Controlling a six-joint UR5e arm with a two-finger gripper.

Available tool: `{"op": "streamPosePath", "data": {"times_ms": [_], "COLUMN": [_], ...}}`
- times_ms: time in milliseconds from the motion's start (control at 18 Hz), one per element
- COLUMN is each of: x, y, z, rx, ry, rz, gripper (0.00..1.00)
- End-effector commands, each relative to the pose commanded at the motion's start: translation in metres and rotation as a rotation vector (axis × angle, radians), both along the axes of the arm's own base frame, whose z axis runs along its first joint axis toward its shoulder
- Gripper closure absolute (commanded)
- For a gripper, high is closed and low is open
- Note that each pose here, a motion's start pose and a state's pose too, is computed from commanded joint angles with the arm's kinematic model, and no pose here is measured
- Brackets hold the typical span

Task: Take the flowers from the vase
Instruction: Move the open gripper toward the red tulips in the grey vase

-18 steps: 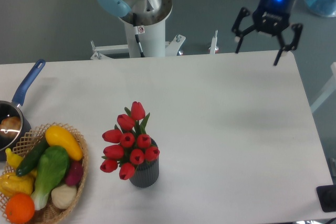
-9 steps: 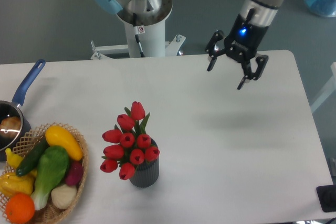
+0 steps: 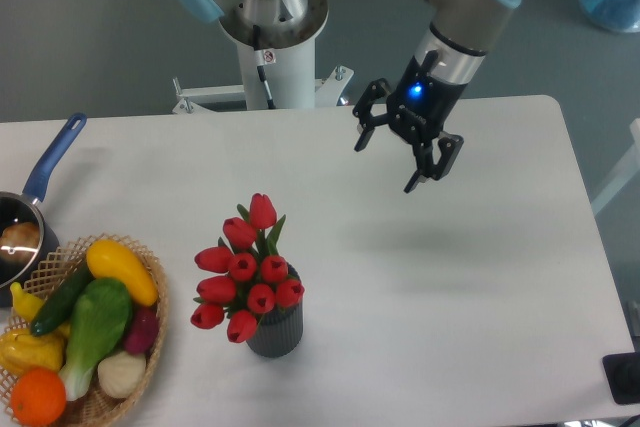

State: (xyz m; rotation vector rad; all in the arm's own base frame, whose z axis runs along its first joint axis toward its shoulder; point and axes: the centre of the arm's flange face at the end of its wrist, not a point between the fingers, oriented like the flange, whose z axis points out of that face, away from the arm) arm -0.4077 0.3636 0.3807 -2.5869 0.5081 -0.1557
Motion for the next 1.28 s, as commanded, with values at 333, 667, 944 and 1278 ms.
{"op": "streamPosePath", "data": {"times_ms": [333,667,944,1278], "x": [0.0,0.001,-0.001,0.02], "y": [0.023,0.036,0.044,0.063], "z": [-0.021,-0.018,-0.017,-0.023], "rx": [0.016,0.091,0.115,0.109], "ry": [-0.074,-0.137,-0.09,-0.101], "rz": [0.02,0.075,0.064,0.012], "gripper": [0.0,0.0,0.0,0.0]}}
